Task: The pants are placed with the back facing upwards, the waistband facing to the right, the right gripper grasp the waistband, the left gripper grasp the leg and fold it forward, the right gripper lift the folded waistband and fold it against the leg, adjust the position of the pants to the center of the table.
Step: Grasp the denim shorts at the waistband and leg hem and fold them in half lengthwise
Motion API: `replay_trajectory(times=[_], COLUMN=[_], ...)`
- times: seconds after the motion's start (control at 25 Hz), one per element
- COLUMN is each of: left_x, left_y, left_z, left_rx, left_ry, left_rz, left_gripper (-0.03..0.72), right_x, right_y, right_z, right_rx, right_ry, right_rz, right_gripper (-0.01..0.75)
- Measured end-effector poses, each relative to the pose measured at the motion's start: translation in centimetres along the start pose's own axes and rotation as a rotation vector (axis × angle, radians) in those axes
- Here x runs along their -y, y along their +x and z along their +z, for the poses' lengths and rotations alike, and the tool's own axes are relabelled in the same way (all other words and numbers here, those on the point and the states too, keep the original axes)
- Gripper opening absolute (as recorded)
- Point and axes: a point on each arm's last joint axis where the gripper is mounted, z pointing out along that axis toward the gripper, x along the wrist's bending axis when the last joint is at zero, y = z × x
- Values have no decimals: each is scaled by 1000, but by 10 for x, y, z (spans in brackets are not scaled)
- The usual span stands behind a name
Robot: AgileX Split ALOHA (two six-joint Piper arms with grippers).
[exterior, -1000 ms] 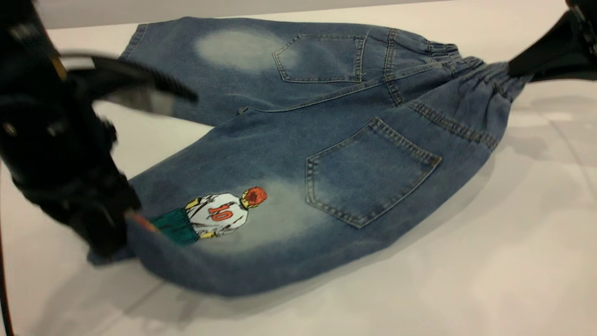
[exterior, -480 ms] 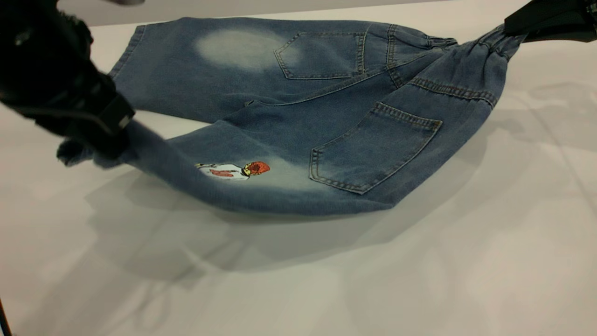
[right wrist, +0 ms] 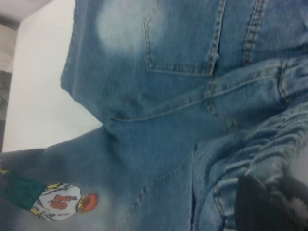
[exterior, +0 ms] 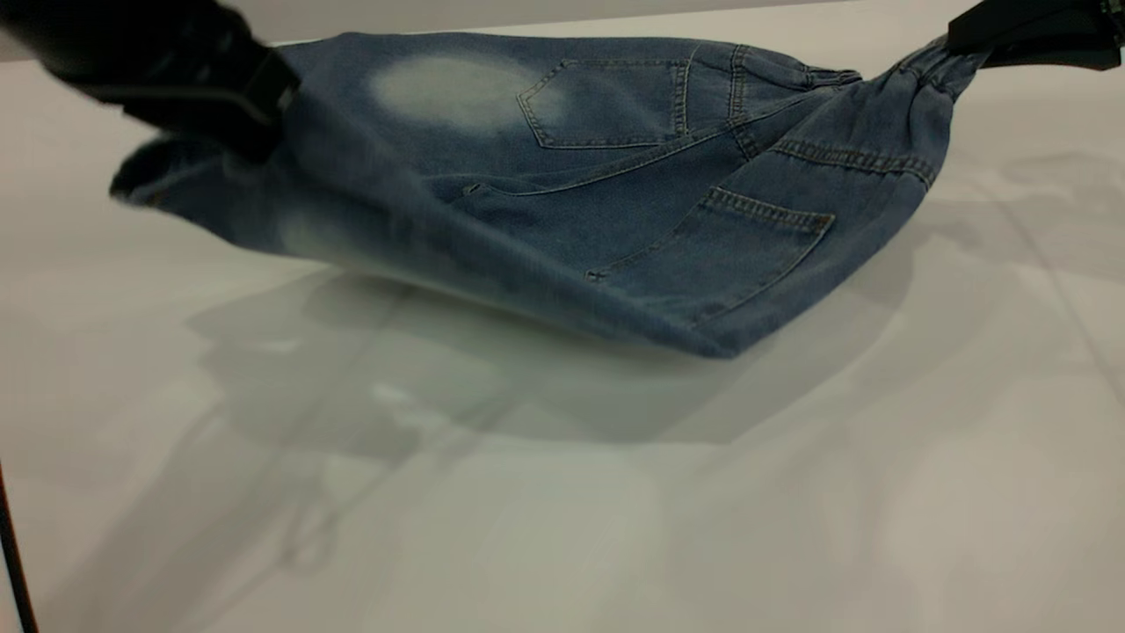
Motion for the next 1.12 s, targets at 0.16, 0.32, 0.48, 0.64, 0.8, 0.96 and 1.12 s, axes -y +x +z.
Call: replay_trajectory(times=[0.16, 0.32, 0.48, 0.64, 0.8, 0.96, 1.12], left_x=[-13, -23, -26, -23, -26, -36, -48], left_y=[4, 9, 24, 44, 60, 68, 71], left_z=[-3, -6, -5, 2, 8, 17, 29], left_rx=[-35, -75, -121, -169, -206, -214, -217], left_ry=[-93, -149, -193, -193, -198, -212, -212], left_rz=[2, 5, -27, -77, -99, -96, -86], left_gripper=[95, 95, 95, 95, 95, 94, 94], right_x=[-10, -21, -32, -39, -39, -37, -41], right_y=[6, 16, 26, 29, 20, 10, 8], right_z=[1, 5, 10, 11, 14, 23, 39], right_rx=[-9, -20, -10, 7, 47, 55, 43], right_ry=[-16, -18, -30, -50, -58, -40, -21], right_rz=[-32, -77, -108, -116, -105, -89, -102], right_gripper=[44, 44, 44, 44, 44, 44, 44])
